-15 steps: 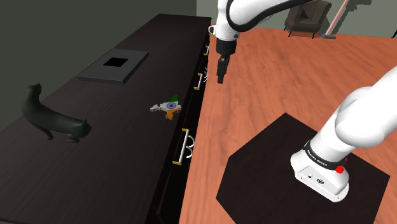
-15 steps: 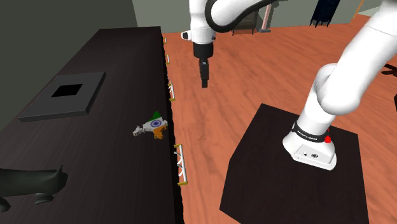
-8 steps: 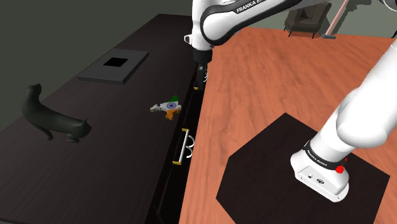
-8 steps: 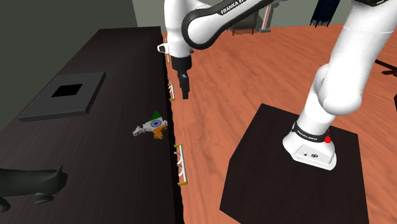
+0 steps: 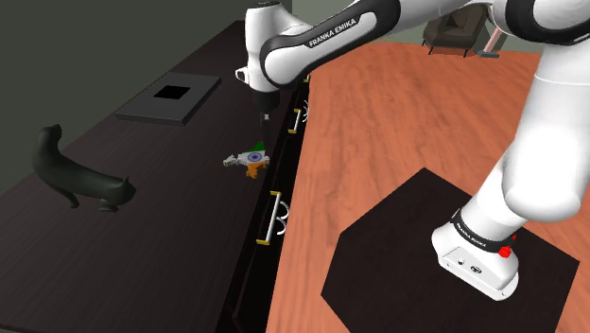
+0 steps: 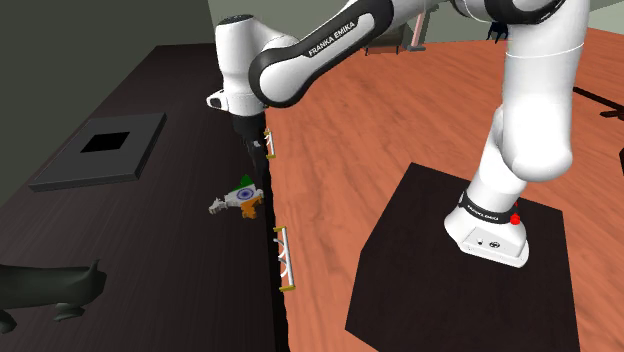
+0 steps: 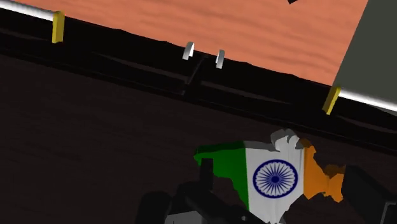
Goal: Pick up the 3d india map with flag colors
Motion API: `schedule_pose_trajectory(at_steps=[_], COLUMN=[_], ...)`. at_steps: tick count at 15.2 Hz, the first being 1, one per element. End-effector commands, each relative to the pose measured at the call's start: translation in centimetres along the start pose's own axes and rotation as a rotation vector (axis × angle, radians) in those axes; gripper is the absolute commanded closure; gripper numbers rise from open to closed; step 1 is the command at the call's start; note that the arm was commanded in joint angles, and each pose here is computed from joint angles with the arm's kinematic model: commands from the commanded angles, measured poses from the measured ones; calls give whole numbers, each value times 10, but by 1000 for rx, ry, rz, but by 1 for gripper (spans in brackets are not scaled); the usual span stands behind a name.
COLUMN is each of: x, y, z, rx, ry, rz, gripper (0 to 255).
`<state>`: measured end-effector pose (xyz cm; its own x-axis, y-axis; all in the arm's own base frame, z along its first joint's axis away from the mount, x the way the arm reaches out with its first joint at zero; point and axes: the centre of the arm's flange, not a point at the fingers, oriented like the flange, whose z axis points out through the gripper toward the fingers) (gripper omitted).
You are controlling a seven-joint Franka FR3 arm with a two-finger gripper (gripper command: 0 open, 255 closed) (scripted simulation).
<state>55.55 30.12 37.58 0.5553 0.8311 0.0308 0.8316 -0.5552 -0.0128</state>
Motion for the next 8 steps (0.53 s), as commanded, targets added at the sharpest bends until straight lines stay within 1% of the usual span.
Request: schedule_pose_trajectory(at_steps=[1,6,8], x=[25,80,80], y=[-4,-20,-20], z=[7,30,40], rx=[-7,-24,-24], ry=[7,22,22], rz=[-51,-172,-172], gripper=[0,0,0])
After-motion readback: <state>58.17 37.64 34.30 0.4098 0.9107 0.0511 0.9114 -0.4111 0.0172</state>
